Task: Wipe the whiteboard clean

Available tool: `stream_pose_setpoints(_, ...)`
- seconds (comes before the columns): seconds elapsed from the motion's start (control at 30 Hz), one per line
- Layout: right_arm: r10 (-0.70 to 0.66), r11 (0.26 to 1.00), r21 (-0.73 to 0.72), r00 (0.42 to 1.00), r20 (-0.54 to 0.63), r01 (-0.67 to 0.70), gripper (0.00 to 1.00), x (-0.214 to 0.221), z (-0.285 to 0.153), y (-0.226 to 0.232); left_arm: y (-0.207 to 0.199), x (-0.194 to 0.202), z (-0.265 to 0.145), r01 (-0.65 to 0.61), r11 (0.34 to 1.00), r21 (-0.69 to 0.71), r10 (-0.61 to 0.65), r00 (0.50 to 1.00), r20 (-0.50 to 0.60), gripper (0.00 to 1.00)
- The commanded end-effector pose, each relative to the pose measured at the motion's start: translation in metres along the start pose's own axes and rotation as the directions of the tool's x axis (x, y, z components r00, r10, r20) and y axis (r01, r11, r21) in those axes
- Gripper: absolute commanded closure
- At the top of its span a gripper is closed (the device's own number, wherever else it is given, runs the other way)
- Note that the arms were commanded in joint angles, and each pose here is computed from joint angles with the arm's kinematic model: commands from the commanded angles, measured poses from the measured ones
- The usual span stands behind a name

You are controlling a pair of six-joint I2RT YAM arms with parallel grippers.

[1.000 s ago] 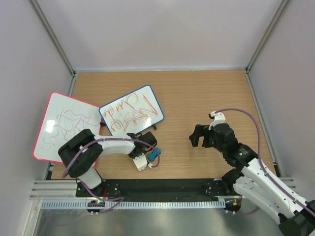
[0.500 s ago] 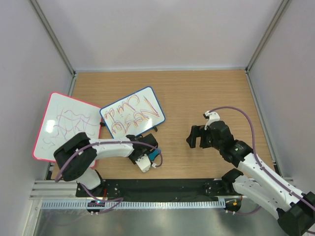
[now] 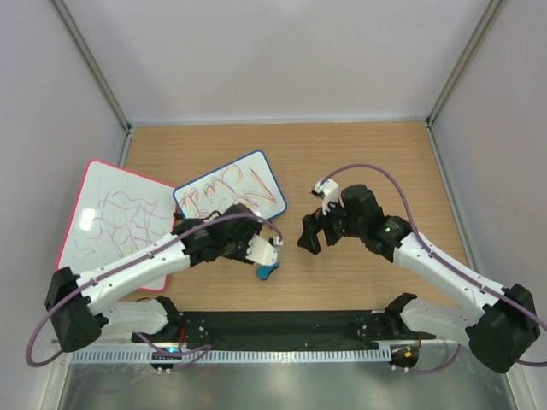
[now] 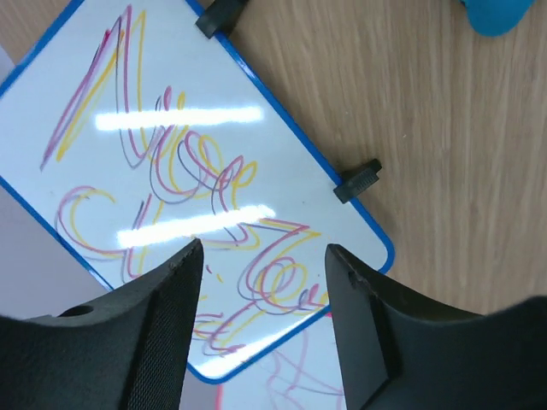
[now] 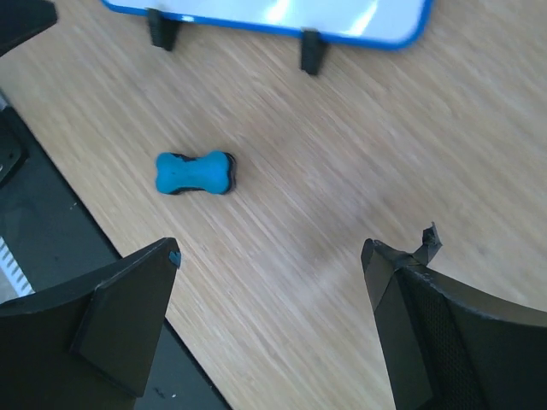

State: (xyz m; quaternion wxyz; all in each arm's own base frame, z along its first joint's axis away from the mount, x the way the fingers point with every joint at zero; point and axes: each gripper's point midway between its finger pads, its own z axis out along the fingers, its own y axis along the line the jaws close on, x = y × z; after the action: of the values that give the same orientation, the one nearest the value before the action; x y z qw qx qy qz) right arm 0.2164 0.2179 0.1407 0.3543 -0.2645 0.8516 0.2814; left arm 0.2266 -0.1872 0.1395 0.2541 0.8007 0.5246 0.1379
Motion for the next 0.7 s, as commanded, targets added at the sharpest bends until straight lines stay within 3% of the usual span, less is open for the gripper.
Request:
stream_pose_setpoints(0.0, -0.299, 0.934, -0.156, 0.943, 0.149, 0.321, 0.04, -0.055, -0.005, 0.04, 0.007, 0.01, -0.034, 0.362, 0.932, -0.016, -0.36, 0.929, 0.091, 0.38)
stream_pose_setpoints(0.07, -0.376, 0.9, -0.174, 0.914, 0.15, 0.399, 0.04, -0.063, -0.004, 0.046, 0.013, 0.02, -0.05, 0.479, 0.877, -0.025, -0.471, 0.87, 0.147, 0.32)
stream_pose_setpoints(0.1, -0.418, 0.878, -0.19, 0.897, 0.142, 0.439, 0.04, -0.062, 0.0, 0.052, 0.024, 0.037, -0.058, 0.588, 0.807, -0.056, -0.575, 0.804, 0.153, 0.32)
stream_pose_setpoints(0.17, -0.525, 0.818, -0.212, 0.845, 0.103, 0.535, 0.04, -0.057, 0.011, 0.053, 0.028, 0.045, -0.068, 0.668, 0.743, -0.04, -0.65, 0.735, 0.191, 0.3)
stream_pose_setpoints(0.2, -0.566, 0.786, -0.24, 0.819, 0.094, 0.57, 0.04, -0.052, 0.015, 0.063, 0.031, 0.061, -0.074, 0.732, 0.678, -0.064, -0.711, 0.676, 0.194, 0.3)
stream_pose_setpoints(0.27, -0.643, 0.725, -0.285, 0.765, 0.048, 0.627, 0.04, -0.041, 0.027, 0.066, 0.031, 0.072, -0.079, 0.778, 0.624, -0.074, -0.754, 0.624, 0.204, 0.29)
stream_pose_setpoints(0.33, -0.709, 0.656, -0.343, 0.705, 0.027, 0.672, 0.04, -0.029, 0.039, 0.075, 0.036, 0.09, -0.083, 0.842, 0.53, -0.1, -0.813, 0.538, 0.221, 0.27)
stream_pose_setpoints(0.5, -0.784, 0.546, -0.436, 0.62, 0.034, 0.715, 0.05, -0.009, 0.053, 0.089, 0.059, 0.102, -0.09, 0.907, 0.415, -0.067, -0.852, 0.414, 0.32, 0.24)
stream_pose_setpoints(0.6, -0.825, 0.473, -0.472, 0.562, 0.058, 0.743, 0.05, 0.002, 0.06, 0.09, 0.082, 0.127, -0.097, 0.956, 0.288, -0.063, -0.88, 0.29, 0.376, 0.22)
stream_pose_setpoints(0.63, -0.831, 0.457, -0.483, 0.552, 0.068, 0.747, 0.05, 0.003, 0.06, 0.091, 0.096, 0.148, -0.104, 0.983, 0.184, -0.01, -0.887, 0.17, 0.43, 0.22)
stream_pose_setpoints(0.67, -0.834, 0.45, -0.489, 0.547, 0.068, 0.747, 0.04, 0.004, 0.062, 0.091, 0.101, 0.158, -0.107, 0.99, 0.134, 0.034, -0.884, 0.105, 0.455, 0.22)
